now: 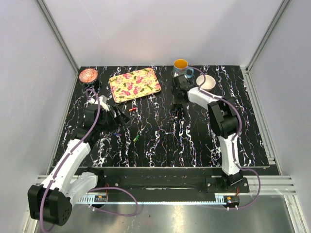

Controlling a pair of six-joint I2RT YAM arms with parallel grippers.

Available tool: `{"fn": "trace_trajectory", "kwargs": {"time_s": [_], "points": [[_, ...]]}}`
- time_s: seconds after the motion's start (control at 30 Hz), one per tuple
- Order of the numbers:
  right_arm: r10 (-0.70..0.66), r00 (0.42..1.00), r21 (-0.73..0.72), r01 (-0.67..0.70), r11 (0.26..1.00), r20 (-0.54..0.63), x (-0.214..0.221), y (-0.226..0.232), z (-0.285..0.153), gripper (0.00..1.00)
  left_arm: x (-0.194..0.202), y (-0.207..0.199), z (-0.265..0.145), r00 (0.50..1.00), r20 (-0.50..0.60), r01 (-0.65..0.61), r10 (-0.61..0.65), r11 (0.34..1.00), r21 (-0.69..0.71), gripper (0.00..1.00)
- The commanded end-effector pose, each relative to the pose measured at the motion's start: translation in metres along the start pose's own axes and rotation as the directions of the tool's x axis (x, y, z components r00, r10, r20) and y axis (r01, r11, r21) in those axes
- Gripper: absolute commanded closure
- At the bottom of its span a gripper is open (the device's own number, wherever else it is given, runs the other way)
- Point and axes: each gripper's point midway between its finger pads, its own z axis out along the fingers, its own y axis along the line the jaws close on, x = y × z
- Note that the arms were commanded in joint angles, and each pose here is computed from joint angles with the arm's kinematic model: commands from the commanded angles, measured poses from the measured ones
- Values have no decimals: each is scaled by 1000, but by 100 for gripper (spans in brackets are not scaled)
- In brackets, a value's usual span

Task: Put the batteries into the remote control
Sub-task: Pick up the remote control from the center of the board, then place the remote control at the center of the board.

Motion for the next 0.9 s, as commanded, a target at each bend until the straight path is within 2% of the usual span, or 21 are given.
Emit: {"fn": "trace_trajectory", "kwargs": {"time_s": [0.0, 0.17, 0.33, 0.47, 0.67, 0.8, 0.87], "points": [[-10, 988, -30, 14, 999, 154, -16, 50, -85, 100, -14, -12, -1, 999, 44, 13, -14, 999, 32, 20], [-18, 989, -82, 31, 996, 149, 28, 89, -137, 100, -16, -11, 1, 998, 41, 51, -51, 999, 7, 22], [-4, 996, -147, 18, 989, 94, 77, 129, -161, 100, -18, -6, 0, 996, 73, 58, -56, 998, -27, 22], [30, 999, -97, -26, 995, 39, 114, 131, -151, 100, -11, -1, 3, 994, 73, 87, -83, 995, -51, 22], [112, 992, -7, -112, 994, 53, 127, 141, -147, 100, -4, -4, 6, 992, 76, 103, -97, 991, -86, 22], [193, 981, 36, -193, 981, 1, 141, 145, -141, 100, -3, -5, 7, 991, 93, 101, -91, 989, -104, 22], [191, 981, 81, -188, 979, -34, 150, 145, -136, 100, -4, -3, 7, 990, 106, 108, -96, 987, -117, 22]]}}
